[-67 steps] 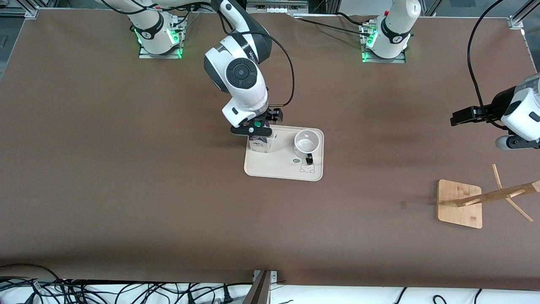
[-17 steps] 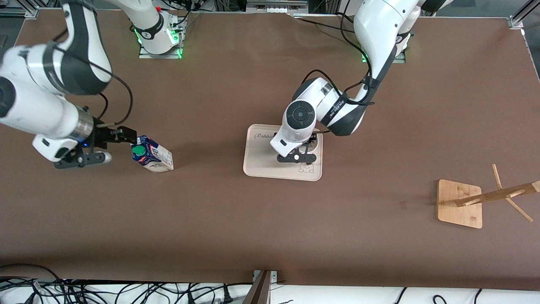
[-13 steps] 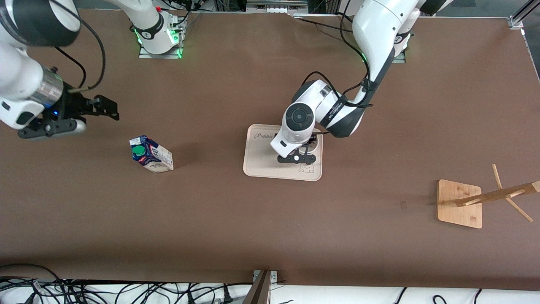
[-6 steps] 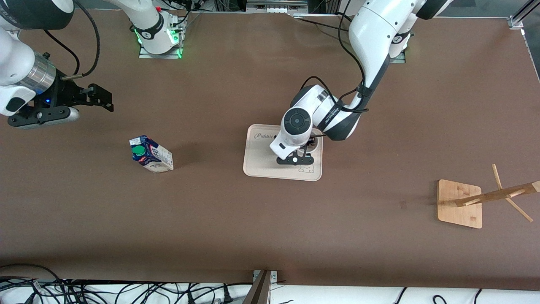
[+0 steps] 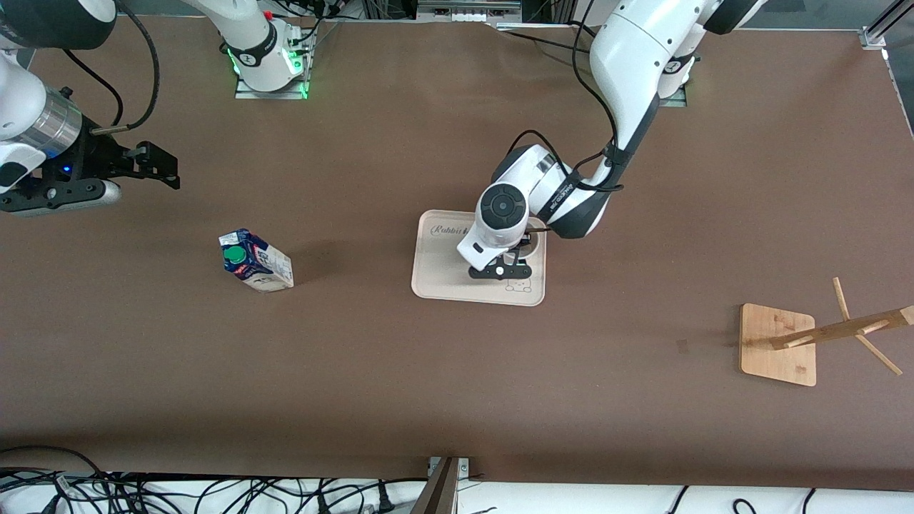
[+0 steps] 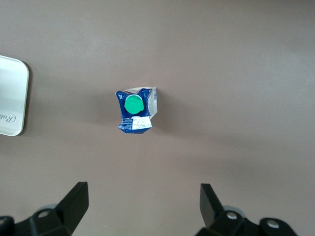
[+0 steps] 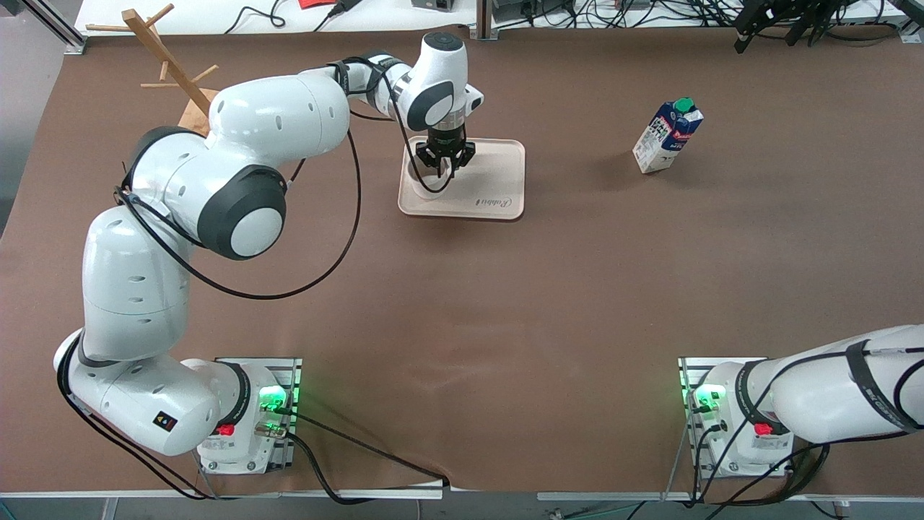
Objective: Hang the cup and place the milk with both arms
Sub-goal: 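Lift the white mug by its rim with the left gripper, then carry the mug with the left gripper to the wooden mug stand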
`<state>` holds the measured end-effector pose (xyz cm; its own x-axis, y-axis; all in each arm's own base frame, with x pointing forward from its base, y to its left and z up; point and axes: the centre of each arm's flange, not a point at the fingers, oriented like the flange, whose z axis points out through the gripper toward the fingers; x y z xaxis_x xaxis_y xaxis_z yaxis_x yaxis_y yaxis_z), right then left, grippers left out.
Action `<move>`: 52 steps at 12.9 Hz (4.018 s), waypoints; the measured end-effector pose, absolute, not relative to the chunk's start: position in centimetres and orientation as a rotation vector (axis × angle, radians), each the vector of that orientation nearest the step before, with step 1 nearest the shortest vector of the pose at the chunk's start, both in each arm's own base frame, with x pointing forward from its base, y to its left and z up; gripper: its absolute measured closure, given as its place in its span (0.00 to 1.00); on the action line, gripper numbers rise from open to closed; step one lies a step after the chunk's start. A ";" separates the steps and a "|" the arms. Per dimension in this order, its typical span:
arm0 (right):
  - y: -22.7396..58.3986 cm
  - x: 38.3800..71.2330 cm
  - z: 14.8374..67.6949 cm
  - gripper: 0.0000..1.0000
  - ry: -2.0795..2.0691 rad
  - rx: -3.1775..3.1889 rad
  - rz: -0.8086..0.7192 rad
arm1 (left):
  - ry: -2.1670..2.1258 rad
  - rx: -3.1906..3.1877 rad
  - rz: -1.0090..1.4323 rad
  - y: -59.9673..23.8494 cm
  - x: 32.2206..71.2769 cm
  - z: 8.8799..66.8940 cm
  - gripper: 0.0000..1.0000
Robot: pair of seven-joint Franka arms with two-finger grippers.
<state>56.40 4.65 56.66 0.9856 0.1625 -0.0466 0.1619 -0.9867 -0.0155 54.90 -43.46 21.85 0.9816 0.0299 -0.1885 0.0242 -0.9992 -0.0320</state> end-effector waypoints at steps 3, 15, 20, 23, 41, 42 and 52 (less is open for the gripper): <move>4.2 56.4 56.8 0.00 -0.256 -3.114 0.070 | -0.069 -3.096 0.276 -42.6 55.8 22.3 0.95; 3.5 56.6 58.8 0.00 -0.239 -3.121 -0.006 | 0.140 -2.997 0.003 -27.5 65.4 49.2 0.95; 3.5 56.6 58.9 0.00 -0.237 -3.121 -0.015 | 0.251 -2.962 -0.117 -16.9 66.4 57.2 0.95; 3.5 56.7 58.7 0.00 -0.236 -3.121 -0.011 | 0.192 -2.996 -0.185 -12.4 67.9 57.4 0.95; 3.7 56.9 58.8 0.00 -0.242 -3.121 -0.021 | -0.266 -3.292 -0.189 4.1 68.4 51.2 0.95; 3.7 56.9 58.8 0.00 -0.242 -3.121 -0.021 | -0.274 -3.303 -0.192 4.8 68.3 51.2 0.95; 3.7 56.9 58.8 0.00 -0.242 -3.121 -0.022 | -0.304 -3.360 -0.183 9.1 67.6 50.0 0.95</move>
<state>56.92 3.68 58.84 0.9880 0.1539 0.0149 0.1541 -0.9880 -0.0102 67.59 9.14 49.99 0.9783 0.1890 0.0850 0.1635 -0.9561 0.2434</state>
